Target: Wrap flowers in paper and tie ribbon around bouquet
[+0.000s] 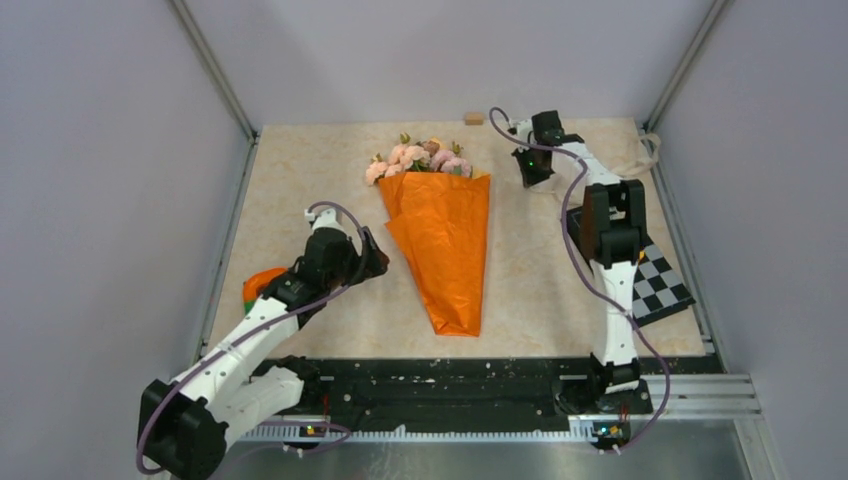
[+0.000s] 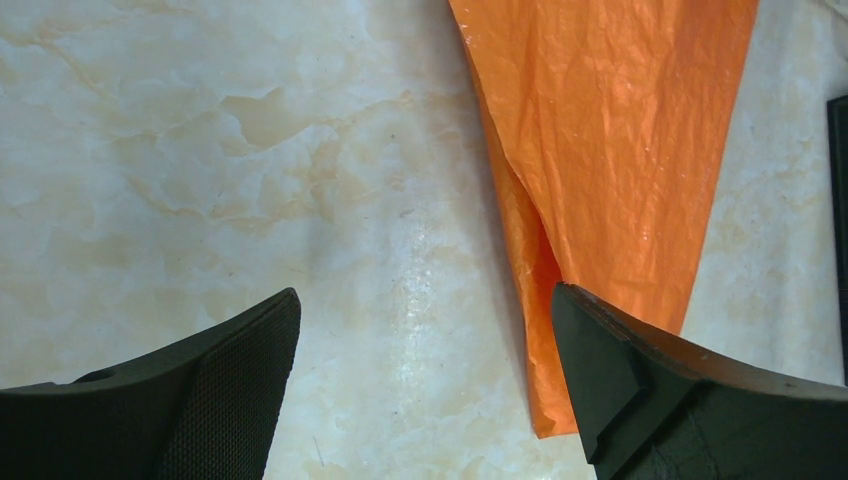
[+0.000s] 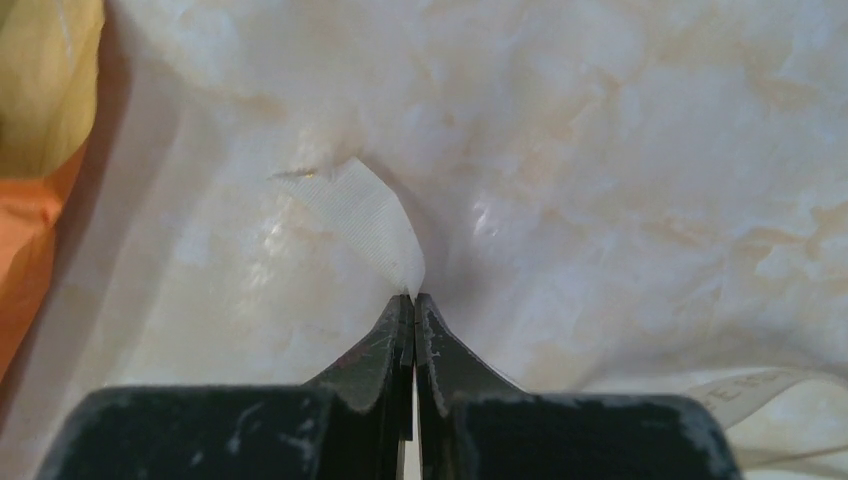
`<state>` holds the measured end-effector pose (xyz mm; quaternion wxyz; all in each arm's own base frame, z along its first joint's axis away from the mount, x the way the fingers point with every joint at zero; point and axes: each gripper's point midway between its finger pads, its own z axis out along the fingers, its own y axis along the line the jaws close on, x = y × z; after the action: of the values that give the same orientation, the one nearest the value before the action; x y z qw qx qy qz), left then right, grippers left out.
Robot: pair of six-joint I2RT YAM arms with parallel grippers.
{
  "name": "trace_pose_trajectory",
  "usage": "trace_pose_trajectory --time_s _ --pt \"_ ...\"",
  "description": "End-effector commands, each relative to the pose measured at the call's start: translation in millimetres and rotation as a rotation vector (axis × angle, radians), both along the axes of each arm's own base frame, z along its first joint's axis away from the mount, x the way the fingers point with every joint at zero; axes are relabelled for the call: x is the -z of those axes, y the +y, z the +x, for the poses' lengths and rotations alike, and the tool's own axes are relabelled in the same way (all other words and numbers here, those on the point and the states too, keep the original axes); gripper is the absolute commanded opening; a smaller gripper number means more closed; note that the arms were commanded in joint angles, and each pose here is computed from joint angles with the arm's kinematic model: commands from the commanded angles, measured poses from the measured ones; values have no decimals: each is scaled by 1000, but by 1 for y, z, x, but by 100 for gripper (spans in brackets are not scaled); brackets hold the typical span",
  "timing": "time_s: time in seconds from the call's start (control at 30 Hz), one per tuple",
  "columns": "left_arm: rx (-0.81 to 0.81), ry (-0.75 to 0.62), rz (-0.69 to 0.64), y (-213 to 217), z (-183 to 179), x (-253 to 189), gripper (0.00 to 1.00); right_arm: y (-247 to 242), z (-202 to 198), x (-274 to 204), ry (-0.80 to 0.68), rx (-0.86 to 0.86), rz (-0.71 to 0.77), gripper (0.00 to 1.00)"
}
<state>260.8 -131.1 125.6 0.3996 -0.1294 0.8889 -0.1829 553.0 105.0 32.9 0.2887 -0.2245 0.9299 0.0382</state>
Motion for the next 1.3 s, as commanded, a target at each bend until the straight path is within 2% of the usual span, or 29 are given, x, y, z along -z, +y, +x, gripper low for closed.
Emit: trace_pose_trajectory --time_s 0.0,0.1,0.23,0.37,0.47,0.57,0.7,0.83,1.1,1.27 --pt "93 -75 -79 -18 0 -21 99 39 -4 -106 -244 -44 110 0" --pt "204 -130 -155 -37 -5 -40 99 78 -25 -185 -394 -113 286 0" --pt "298 -227 -248 -56 -8 -68 99 142 -99 -265 -469 -372 556 0" --pt "434 -331 -330 -74 -19 -100 99 188 -169 -305 -485 -523 706 0" --pt "520 -422 -390 -86 -25 -123 99 219 -219 -328 -488 -631 748 0" --pt "590 -502 -425 -94 -29 -140 99 240 -252 -347 -479 -646 822 0" --pt "726 -623 -471 -109 -39 -164 99 256 -277 -368 -424 -643 963 0" --pt "805 -712 -477 -118 -40 -180 99 269 -295 -371 -376 -665 999 0" --pt "869 -749 -468 -138 -31 -184 98 286 -300 -380 -370 -644 1027 0" --pt "790 -757 -451 -139 -14 -180 93 295 -309 -378 -306 -660 1062 0"
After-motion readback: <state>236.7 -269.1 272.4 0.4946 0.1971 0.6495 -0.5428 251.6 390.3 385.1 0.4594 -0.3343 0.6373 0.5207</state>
